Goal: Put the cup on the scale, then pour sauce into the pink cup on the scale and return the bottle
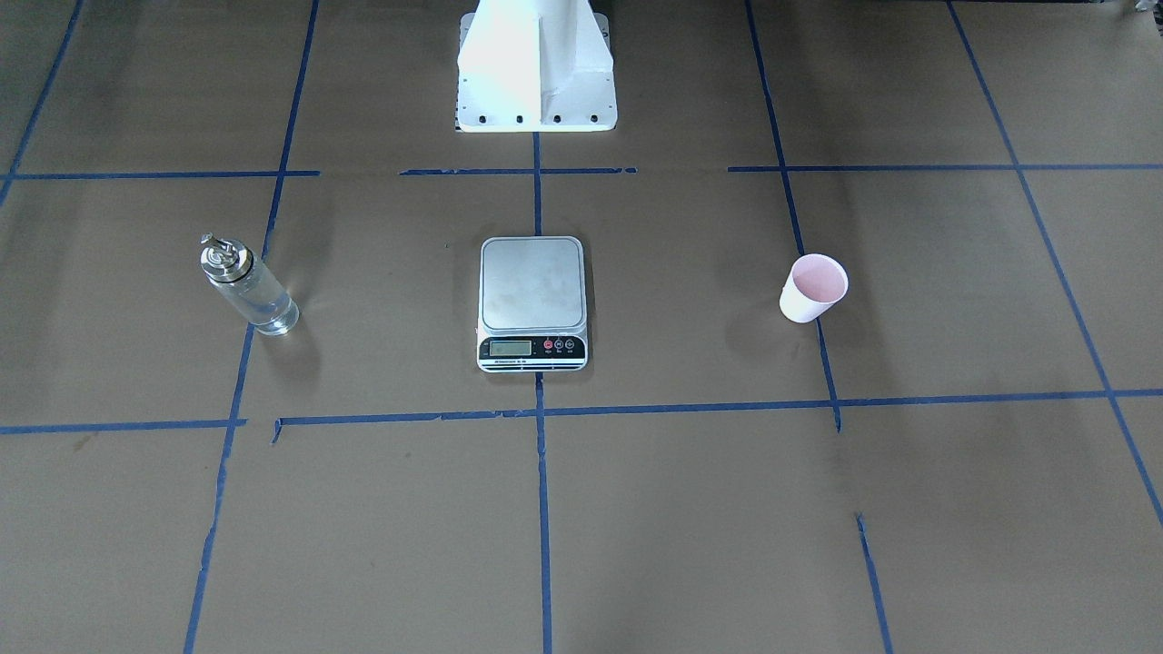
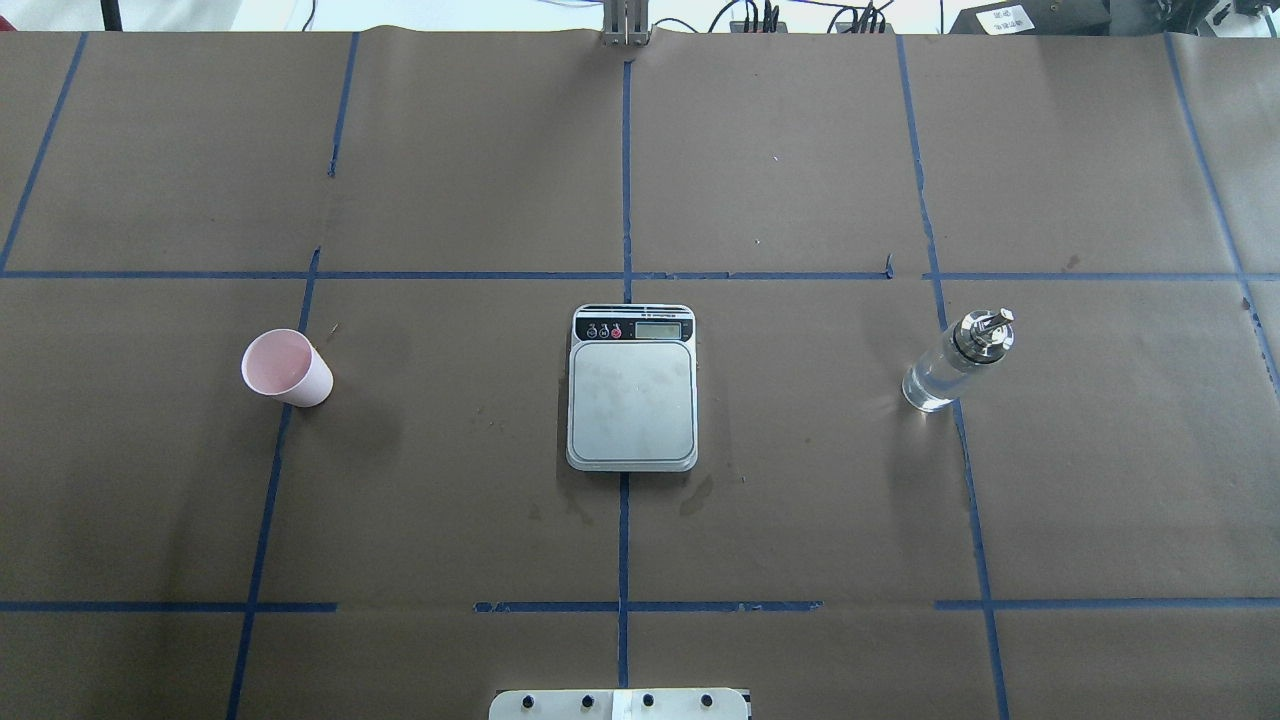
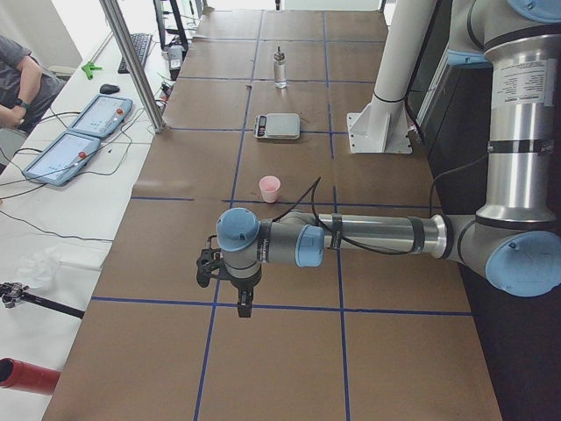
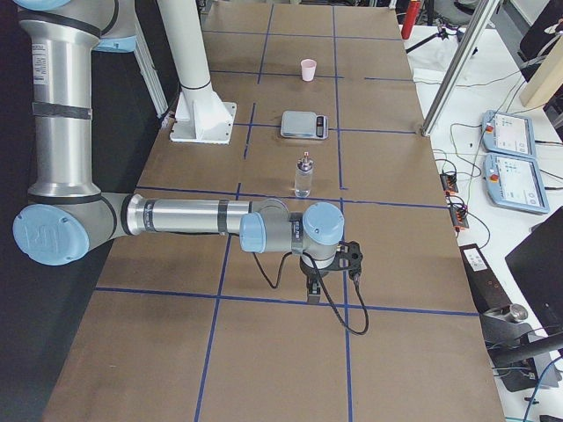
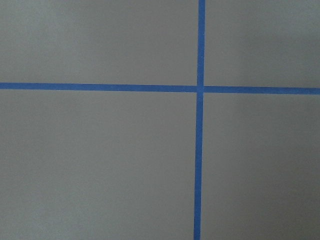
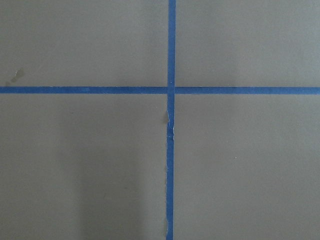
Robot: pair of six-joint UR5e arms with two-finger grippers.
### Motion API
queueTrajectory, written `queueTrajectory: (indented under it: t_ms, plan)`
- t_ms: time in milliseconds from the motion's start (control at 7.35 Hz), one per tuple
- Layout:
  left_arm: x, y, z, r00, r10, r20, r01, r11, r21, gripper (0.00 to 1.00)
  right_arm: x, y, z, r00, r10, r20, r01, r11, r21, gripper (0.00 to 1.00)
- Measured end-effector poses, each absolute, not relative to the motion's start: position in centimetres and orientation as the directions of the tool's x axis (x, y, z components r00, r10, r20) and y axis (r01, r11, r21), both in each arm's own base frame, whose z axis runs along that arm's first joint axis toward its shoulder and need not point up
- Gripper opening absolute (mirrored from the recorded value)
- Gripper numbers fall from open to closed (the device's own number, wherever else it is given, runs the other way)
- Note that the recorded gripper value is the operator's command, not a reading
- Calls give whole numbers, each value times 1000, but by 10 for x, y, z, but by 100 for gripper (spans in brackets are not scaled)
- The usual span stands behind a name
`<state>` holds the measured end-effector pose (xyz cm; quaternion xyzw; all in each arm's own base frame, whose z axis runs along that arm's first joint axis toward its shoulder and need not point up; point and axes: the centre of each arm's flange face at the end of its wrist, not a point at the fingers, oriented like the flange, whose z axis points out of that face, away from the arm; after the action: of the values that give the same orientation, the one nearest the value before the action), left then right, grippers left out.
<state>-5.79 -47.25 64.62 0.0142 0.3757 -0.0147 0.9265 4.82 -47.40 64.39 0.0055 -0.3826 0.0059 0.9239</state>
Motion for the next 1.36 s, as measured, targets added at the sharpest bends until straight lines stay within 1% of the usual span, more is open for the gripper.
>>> queueTrajectory:
  t_ms: [272,408,816,1088,1224,1360]
  plan:
    - [-57,-476,638,713,-11,-701,42,999,27,100,48,-476,640,706,6,708,-19,1000,10,100]
    - [-56,-484,618,711,15,-703,43,997,65,100,48,-477,638,706,5,708,-20,1000,13,100]
    - [-41,-522,513,703,180,-688,24,961,277,100,48,-478,638,705,8,709,-22,1000,11,100]
    - [3,-533,465,677,280,-681,-29,934,355,100,47,-481,632,706,-11,708,-20,999,36,100]
    - [34,-535,446,655,290,-698,-41,936,351,100,47,-483,628,705,-34,708,-20,998,67,100]
    - [66,-530,430,630,238,-739,-11,955,298,100,47,-486,626,704,-52,708,-20,996,92,100]
